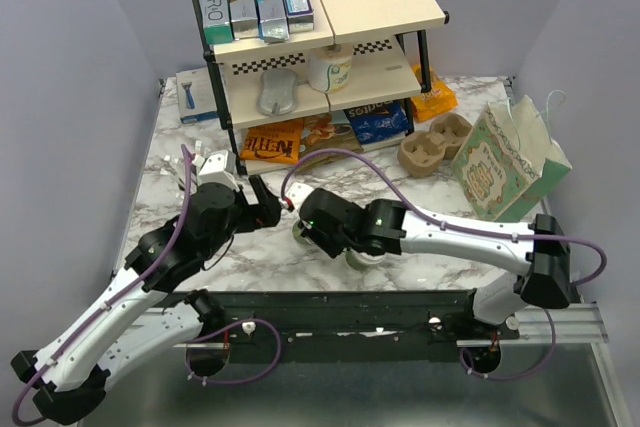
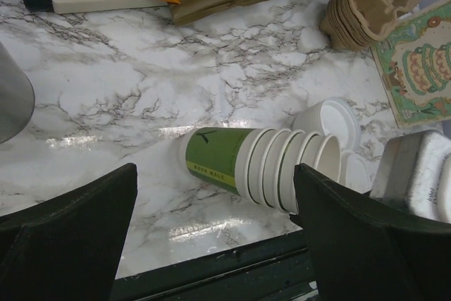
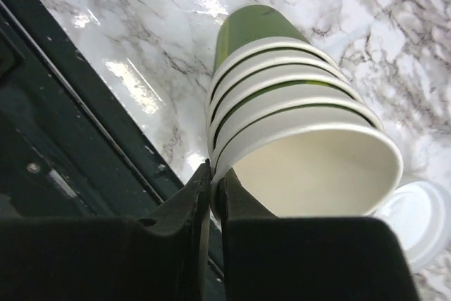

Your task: Pack the takeout coffee

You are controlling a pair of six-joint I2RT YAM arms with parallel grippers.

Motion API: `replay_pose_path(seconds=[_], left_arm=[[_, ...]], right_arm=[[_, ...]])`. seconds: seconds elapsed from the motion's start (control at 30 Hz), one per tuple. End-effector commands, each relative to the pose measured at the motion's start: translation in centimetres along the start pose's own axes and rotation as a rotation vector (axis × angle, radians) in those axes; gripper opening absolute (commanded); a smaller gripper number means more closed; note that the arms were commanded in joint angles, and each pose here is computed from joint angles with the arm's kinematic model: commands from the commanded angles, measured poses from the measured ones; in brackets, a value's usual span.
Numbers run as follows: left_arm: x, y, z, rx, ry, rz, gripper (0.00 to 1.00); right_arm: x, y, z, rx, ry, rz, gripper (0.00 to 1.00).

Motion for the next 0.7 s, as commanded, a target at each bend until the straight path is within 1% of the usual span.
replay_pose_path(seconds=[0.0,0.17,0.2,0.27,0.33,0.4,0.43,0.53,0.6,0.67], left_arm=[[-0.8,0.5,-1.0,-0.023,-0.039,0.006,0.99],[-1.2,0.7,-1.3,-0.037,-0.054,0.017,0.99],[-1.2,0.7,-1.3,-0.043,-0.054,0.018,0.99],[-1.4,0.9,-1.4,-0.054,-0.056,0.018,0.99],[-1.6,1.0,-1.5,-0.065,-0.073,0.014,0.99],[-1.6,1.1,-1.5,-0.072,-0.079,0.011,0.99],[-1.6,1.1,-1.6,-0.071,-0.080,0.012,0.99],[-1.6,1.4,-1.8,-0.083,-0.082,0.009,0.99],[-1.6,1.5,-2.0,-0.091,-0.086,0.002,0.99],[-1.6,1.9,-2.2,-0.113,-0.090,-0.001,0.99]], right_arm=[[-1.4,-1.6,0.1,0.031,0.062,-0.118,0.20],[-3.2,-2.5,0.6,0.033,0.042,-0.235,0.27],[-3.4,-2.6,0.7,0.035,0.045,-0.256,0.30],[-3.9,-2.9,0.8,0.047,0.045,-0.313,0.35],[-4.7,-3.4,1.1,0.066,0.037,-0.335,0.39],[-5.8,-4.0,1.6,0.069,0.019,-0.352,0.39],[-6.0,-4.1,1.9,0.057,0.020,-0.355,0.37],[-6.7,-4.0,2.6,0.003,0.018,-0.373,0.36],[-7.0,-3.9,3.1,0.008,0.015,-0.385,0.37],[-7.5,-4.3,3.6,0.056,0.010,-0.383,0.41]])
Point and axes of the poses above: each gripper's point midway between its finger pads, its own z axis out along the fingers, its own y axis along the line the jaws close on, x = y × z, the point moved 7 cm from there along -z, back along the fingers, and after that the axes turned 3 degrees about z, right-handed, at the moved point
